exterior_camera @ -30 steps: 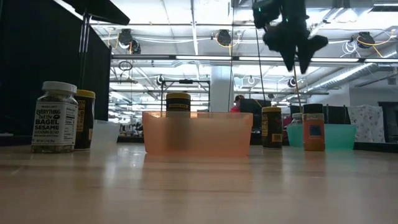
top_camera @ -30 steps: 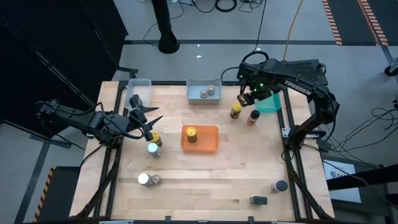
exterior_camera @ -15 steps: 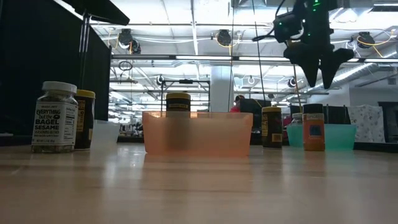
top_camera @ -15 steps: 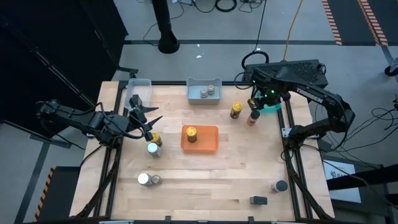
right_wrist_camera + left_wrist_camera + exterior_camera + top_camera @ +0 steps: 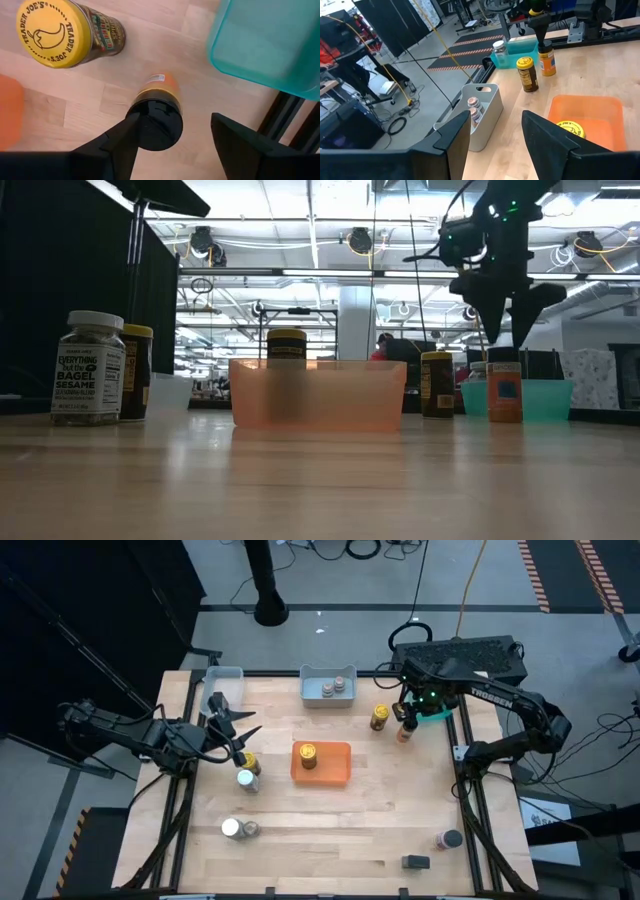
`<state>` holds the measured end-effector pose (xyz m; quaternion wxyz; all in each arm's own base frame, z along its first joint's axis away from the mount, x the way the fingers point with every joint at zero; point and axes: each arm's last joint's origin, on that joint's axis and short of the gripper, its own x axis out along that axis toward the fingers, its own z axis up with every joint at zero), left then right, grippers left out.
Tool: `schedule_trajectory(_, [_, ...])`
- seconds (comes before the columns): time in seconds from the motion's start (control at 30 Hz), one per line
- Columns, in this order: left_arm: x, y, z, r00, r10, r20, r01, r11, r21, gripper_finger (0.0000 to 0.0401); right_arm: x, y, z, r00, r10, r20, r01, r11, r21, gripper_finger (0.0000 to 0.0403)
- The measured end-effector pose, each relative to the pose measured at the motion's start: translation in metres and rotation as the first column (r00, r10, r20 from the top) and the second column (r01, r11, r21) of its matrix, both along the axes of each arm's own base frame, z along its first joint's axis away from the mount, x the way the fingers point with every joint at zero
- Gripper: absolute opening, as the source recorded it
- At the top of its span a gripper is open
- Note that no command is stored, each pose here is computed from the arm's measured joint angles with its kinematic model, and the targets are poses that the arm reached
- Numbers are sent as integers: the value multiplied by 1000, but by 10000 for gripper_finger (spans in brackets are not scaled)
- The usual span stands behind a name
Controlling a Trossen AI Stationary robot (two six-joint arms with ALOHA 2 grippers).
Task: Sort spices by type
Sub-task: Put the orange seasoning bottle into the transparent bin
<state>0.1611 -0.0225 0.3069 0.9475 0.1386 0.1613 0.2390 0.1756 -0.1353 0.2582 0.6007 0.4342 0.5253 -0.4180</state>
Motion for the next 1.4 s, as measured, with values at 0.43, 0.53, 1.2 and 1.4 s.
schedule_trajectory(0.43, [0, 0, 0, 1000, -5, -9, 6, 1000, 20, 185, 8, 5, -3, 999, 12, 32, -13, 999, 44, 325])
schedule_trajectory(0.53, [0, 0, 0, 1000, -5, -9, 6, 1000, 19, 185, 12, 9, -3, 999, 20, 29, -21, 999, 47, 328])
schedule_trajectory(1.2, [0, 0, 0, 1000, -5, -8, 5, 1000, 17, 185, 30, 4, -31, 993, 11, -115, -4, 998, 55, 199])
schedule_trajectory(1.4, [1, -1, -1, 1000, -25, -7, 25, 1000, -4, 185, 31, 13, -19, 994, 52, -92, -50, 998, 31, 172])
